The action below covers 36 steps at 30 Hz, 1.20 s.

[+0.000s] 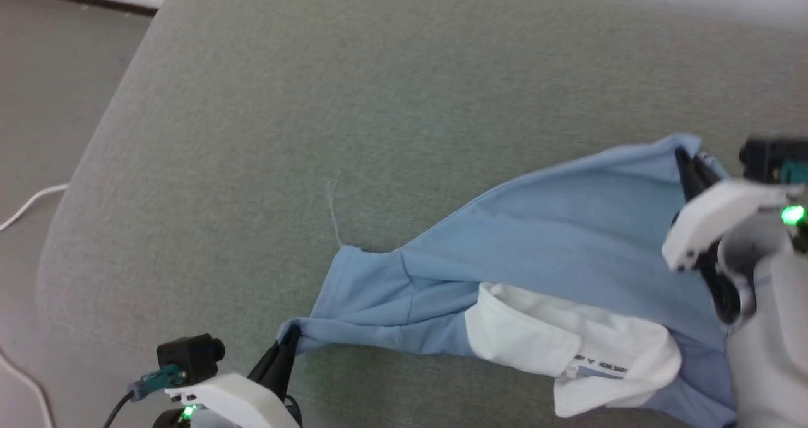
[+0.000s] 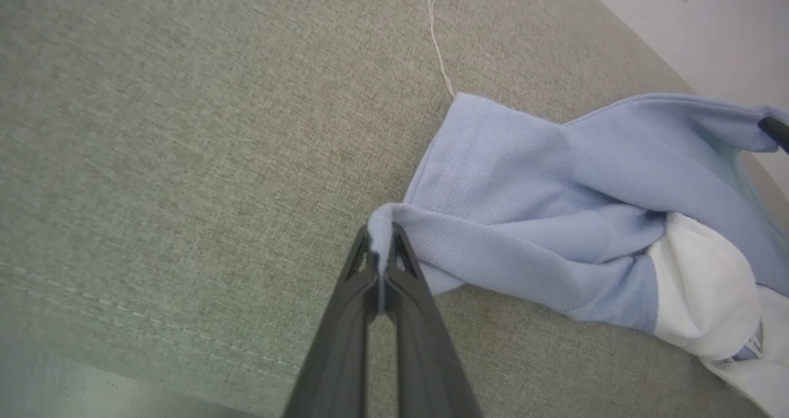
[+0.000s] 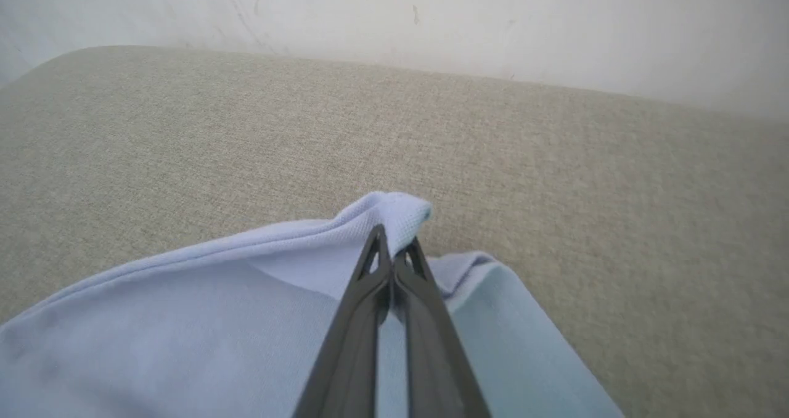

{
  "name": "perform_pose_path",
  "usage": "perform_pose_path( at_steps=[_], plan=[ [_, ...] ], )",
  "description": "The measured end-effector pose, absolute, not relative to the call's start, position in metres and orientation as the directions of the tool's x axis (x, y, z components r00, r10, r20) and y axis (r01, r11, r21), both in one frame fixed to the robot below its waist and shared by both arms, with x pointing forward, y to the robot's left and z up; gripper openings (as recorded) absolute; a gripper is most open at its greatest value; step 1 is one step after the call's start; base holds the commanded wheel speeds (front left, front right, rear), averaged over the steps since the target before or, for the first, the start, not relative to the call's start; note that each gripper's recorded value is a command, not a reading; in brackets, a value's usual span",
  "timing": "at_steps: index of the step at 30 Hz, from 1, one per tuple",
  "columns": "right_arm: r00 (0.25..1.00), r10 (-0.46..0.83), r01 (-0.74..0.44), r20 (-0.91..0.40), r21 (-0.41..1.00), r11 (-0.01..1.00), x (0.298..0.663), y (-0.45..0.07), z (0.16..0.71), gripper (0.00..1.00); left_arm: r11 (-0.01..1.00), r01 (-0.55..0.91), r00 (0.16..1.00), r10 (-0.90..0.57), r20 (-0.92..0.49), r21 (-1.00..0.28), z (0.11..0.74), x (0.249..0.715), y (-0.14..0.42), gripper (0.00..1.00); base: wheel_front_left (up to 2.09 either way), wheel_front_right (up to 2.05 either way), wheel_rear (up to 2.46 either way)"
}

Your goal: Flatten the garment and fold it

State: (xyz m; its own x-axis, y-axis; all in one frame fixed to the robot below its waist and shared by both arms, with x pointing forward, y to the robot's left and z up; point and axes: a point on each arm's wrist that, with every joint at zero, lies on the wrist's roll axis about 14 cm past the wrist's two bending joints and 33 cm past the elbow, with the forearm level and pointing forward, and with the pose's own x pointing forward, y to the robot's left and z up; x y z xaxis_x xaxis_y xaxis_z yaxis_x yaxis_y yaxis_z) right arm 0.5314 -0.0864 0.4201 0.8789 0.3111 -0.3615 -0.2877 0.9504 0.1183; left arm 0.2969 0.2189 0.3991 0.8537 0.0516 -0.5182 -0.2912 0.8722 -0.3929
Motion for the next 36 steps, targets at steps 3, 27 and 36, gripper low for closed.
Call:
perform_pose_path(
  at_steps=[3,27,36],
  plan=[
    [0.909,0.269,-0.231,-0.319,0.152,0.961,0.505,-0.106,0.424,0.0,0.88,-0.268,0.866,0.042,-0.498,-0.391,0.407,0.299,0.217,0.0,0.0,0.0,0.0],
    [0.99,0.006,0.015,0.144,-0.141,0.99,0.431,-0.239,0.653,0.0,0.97,0.23,0.952,-0.206,0.227,-0.082,0.663,0.423,0.184,0.0,0.0,0.0,0.0],
    [0.977,0.079,-0.019,0.198,-0.288,0.957,0.472,-0.232,0.727,0.0,0.942,0.328,0.864,-0.33,0.38,0.073,0.761,0.467,0.155,0.0,0.0,0.0,0.0]
  ],
)
